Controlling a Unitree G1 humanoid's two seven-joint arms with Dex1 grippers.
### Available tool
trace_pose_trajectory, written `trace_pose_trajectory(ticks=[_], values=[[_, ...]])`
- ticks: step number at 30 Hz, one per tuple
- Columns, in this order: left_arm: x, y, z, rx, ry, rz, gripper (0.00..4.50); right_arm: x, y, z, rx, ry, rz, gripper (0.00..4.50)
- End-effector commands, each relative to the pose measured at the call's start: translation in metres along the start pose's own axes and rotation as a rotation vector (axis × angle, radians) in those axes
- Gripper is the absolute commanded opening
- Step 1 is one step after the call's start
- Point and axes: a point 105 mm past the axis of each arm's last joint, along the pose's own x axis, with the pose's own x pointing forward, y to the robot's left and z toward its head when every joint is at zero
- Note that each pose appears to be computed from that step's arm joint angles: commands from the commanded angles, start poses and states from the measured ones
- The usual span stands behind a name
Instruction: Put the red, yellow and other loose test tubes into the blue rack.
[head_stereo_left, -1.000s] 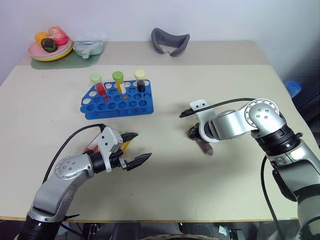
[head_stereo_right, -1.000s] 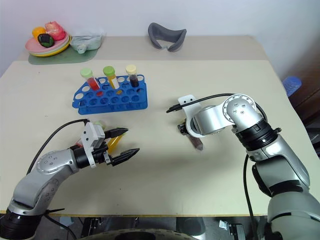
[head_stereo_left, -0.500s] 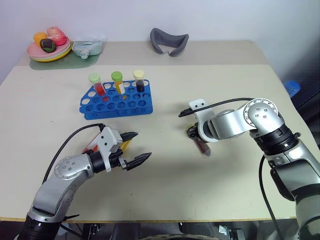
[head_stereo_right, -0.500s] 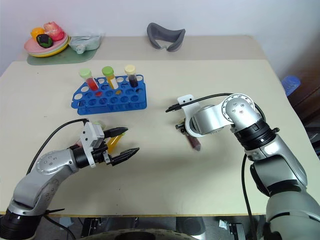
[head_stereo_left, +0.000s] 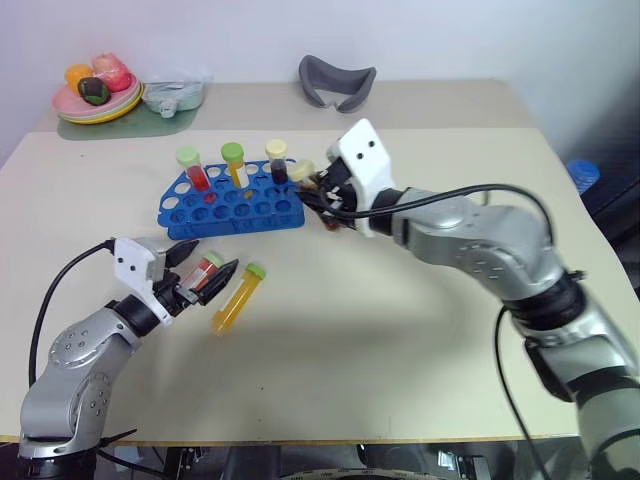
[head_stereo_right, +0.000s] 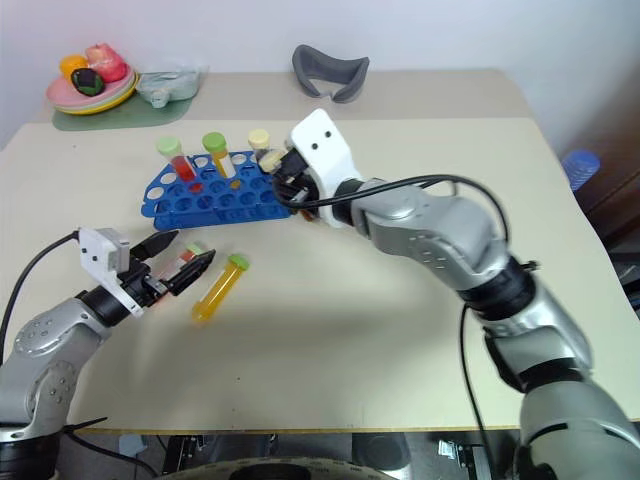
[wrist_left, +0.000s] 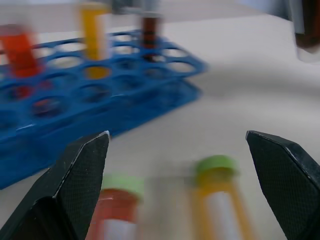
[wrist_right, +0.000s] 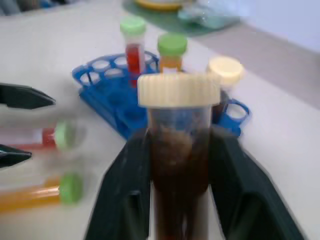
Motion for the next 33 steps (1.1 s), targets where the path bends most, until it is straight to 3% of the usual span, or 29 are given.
trace_pose_trajectory(ticks=[1,12,33], values=[[-0.002,0.015,0.02,0.034,-0.096,0.095,4.5,0.023,0.005,0.02,-0.057,-0.202,-0.018,1.21],[-0.012,0.032,0.024,0.011,-0.144,0.242,4.5,0.068,0.018,0.01,0.023,-0.353,-0.072,1.21],[-0.013,0.031,0.021,-0.01,-0.132,0.226,4.5,0.081,0.003,-0.02,0.029,-0.319,-0.183,1.21]])
